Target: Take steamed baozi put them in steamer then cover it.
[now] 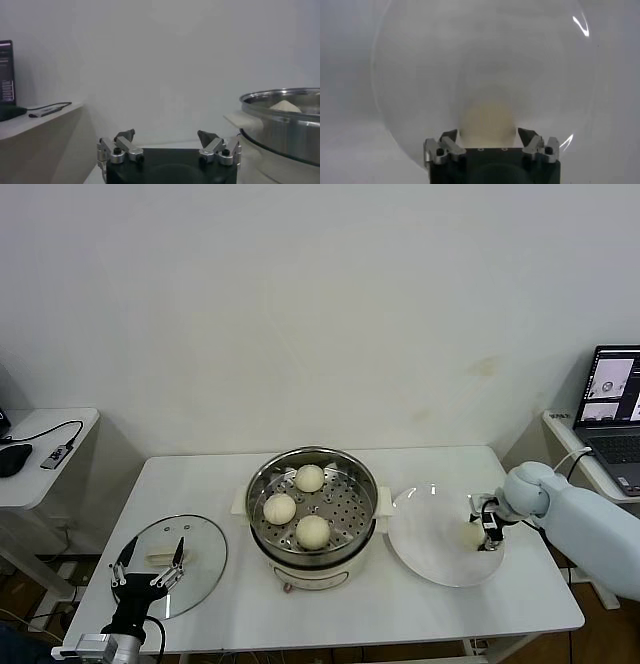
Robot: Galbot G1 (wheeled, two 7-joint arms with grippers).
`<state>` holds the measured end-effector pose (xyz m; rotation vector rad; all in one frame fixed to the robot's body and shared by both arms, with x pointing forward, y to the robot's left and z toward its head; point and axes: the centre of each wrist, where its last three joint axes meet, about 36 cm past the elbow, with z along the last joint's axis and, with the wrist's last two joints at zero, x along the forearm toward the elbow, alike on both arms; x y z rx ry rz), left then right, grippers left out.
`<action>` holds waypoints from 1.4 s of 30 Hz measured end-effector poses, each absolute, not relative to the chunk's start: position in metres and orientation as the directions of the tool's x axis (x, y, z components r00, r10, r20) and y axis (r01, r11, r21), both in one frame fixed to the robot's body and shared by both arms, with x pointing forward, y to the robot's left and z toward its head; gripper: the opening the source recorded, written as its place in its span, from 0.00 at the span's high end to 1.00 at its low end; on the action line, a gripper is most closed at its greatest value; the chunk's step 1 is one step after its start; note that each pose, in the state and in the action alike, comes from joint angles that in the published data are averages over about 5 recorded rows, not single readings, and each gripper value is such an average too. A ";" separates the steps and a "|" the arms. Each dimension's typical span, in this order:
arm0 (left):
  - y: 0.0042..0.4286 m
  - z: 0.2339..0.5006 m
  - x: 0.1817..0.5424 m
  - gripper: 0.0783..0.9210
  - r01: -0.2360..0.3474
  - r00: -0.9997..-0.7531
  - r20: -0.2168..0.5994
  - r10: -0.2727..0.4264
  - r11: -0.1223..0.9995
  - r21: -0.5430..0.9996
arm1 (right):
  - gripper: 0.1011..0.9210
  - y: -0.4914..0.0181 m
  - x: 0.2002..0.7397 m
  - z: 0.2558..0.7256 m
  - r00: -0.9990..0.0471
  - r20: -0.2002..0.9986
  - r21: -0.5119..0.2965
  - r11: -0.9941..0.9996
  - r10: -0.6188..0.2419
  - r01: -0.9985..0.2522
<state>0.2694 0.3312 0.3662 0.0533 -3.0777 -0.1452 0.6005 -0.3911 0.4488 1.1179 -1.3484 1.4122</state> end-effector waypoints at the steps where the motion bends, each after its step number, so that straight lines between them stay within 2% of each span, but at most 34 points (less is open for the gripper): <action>1: 0.331 0.366 0.269 0.12 -0.032 -0.998 0.058 -0.038 0.995 0.095 | 0.37 -0.391 0.601 0.449 -0.226 0.974 -0.226 -0.043 0.003 -0.973; 13: 0.334 0.370 0.269 0.12 -0.033 -0.998 0.051 -0.039 0.994 0.102 | 0.39 -0.391 0.602 0.472 -0.228 0.973 -0.229 -0.026 -0.021 -0.973; 23: 0.329 0.372 0.273 0.12 -0.024 -0.999 0.041 -0.028 0.995 0.099 | 0.38 -0.377 0.609 0.543 -0.281 0.956 -0.283 -0.006 -0.081 -0.959; 35: 0.326 0.372 0.276 0.12 -0.017 -0.999 0.036 -0.021 0.994 0.104 | 0.37 -0.289 0.624 0.656 -0.371 0.909 -0.387 -0.055 -0.188 -0.920; 42: 0.329 0.371 0.275 0.12 -0.026 -0.999 0.040 -0.030 0.994 0.105 | 0.37 -0.224 0.627 0.688 -0.369 0.898 -0.392 -0.058 -0.239 -0.918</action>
